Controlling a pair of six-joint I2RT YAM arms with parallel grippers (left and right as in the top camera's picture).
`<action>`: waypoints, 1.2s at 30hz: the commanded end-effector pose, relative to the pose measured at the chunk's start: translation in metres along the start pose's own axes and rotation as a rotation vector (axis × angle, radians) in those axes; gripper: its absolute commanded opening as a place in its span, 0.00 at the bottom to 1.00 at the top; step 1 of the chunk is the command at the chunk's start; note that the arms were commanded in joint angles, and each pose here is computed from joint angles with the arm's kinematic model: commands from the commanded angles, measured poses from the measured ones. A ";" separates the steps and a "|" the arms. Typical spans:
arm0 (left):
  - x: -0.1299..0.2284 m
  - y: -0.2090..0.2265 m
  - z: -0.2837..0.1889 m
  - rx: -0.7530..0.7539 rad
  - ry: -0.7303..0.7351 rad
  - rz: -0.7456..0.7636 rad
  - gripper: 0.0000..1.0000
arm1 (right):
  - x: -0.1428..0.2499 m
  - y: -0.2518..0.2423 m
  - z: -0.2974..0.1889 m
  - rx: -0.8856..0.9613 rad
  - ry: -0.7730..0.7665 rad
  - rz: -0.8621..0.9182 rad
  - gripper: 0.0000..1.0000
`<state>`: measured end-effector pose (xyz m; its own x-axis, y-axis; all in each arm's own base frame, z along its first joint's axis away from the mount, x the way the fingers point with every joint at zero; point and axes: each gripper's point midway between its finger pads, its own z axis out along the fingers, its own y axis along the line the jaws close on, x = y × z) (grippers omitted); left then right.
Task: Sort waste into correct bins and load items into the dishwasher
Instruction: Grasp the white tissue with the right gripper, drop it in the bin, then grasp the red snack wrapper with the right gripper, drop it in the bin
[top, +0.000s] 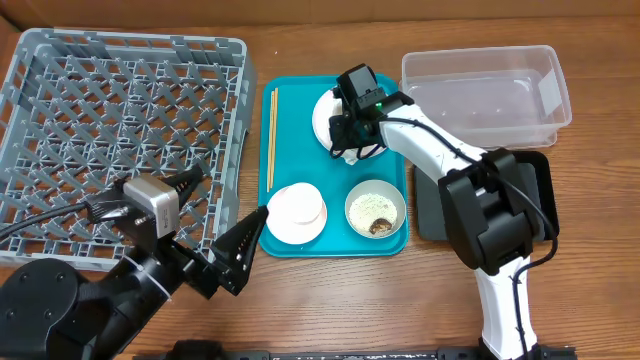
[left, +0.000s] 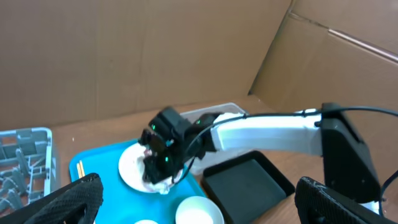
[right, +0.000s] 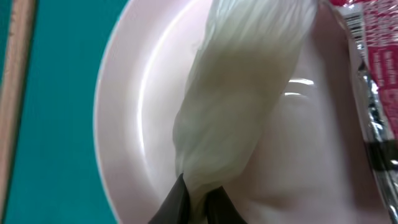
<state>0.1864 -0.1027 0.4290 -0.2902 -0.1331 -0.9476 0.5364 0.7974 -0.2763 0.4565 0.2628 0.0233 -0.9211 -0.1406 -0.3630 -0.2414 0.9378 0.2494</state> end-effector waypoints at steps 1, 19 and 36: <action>0.003 0.004 -0.001 -0.019 0.011 0.008 1.00 | -0.050 0.010 -0.085 -0.035 -0.190 0.014 0.04; 0.049 0.008 -0.006 -0.049 0.188 -0.115 1.00 | -0.056 -0.139 -0.159 0.158 -0.257 0.338 0.10; 0.064 0.008 -0.009 -0.058 0.243 -0.154 1.00 | -0.064 -0.003 -0.194 -0.149 -0.284 -0.079 0.50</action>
<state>0.1643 -0.1016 0.3669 -0.5625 -0.1253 -0.8172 0.4270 0.8024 -0.4169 0.4761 0.1581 0.1997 -0.8228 0.0403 -0.5669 -0.1863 0.9232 0.3360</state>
